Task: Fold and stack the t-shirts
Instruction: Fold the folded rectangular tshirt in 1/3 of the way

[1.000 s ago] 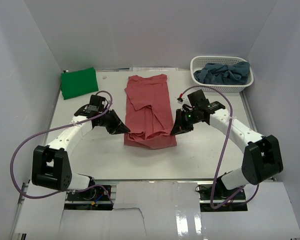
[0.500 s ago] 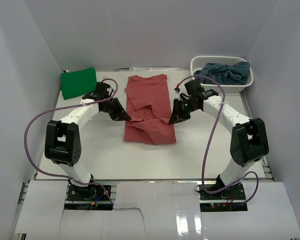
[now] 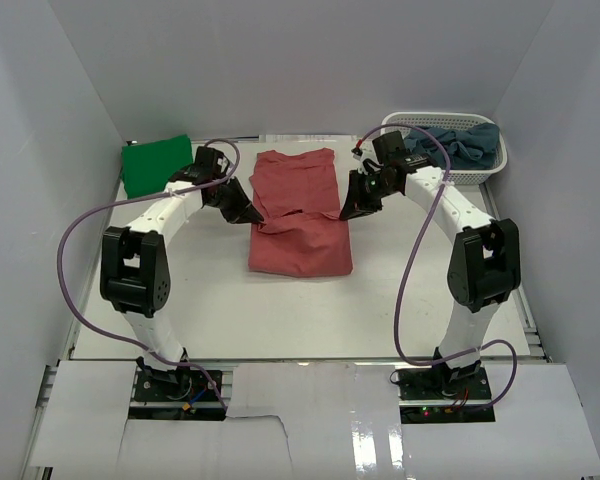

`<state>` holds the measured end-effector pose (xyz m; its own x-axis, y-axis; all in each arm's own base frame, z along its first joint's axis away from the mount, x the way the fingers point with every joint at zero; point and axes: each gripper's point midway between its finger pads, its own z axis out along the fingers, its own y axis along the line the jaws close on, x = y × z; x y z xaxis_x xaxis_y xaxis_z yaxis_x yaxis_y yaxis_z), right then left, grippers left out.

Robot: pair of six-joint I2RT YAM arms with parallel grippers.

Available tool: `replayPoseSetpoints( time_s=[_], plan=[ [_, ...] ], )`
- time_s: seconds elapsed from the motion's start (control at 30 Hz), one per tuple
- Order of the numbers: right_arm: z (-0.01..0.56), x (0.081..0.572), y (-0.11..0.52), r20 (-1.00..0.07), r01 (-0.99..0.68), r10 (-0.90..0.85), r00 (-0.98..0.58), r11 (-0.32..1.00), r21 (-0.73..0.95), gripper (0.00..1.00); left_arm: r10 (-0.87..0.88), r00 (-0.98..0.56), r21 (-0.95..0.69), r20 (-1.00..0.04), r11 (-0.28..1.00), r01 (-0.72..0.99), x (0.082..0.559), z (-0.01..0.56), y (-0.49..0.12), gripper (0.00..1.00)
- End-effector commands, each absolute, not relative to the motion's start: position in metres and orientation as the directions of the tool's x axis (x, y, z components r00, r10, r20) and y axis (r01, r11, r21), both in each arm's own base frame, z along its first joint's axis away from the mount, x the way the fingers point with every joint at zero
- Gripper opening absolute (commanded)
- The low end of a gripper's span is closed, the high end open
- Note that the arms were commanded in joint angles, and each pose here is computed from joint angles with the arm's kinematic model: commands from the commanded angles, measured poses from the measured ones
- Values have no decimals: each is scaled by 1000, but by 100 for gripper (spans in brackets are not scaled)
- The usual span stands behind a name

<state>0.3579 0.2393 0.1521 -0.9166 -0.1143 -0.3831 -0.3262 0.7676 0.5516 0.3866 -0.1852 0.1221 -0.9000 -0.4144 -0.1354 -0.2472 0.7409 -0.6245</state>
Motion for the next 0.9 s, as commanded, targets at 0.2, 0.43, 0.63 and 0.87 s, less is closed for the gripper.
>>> replayPoseSetpoints(
  time_s=[0.2,0.43,0.63,0.87],
  plan=[
    [178,382,240,-436,-364,-120,-892,763,534,8,-419,-867,-625,-270,761,-172,421,168,-180,0],
    [178,405,248,-438,-373,-126,-890,754,540,8,-419,-864,-609,-279,773,-178,435,160,-178,0],
    [163,418,249,-432,-374,-136,-892,759,533,8,-418,-864,-588,-281,786,-189,443,146,-177,0],
    [152,437,251,-434,-367,-124,-892,759,538,8,-430,-856,-574,-285,793,-207,456,134,-173,0]
  ],
)
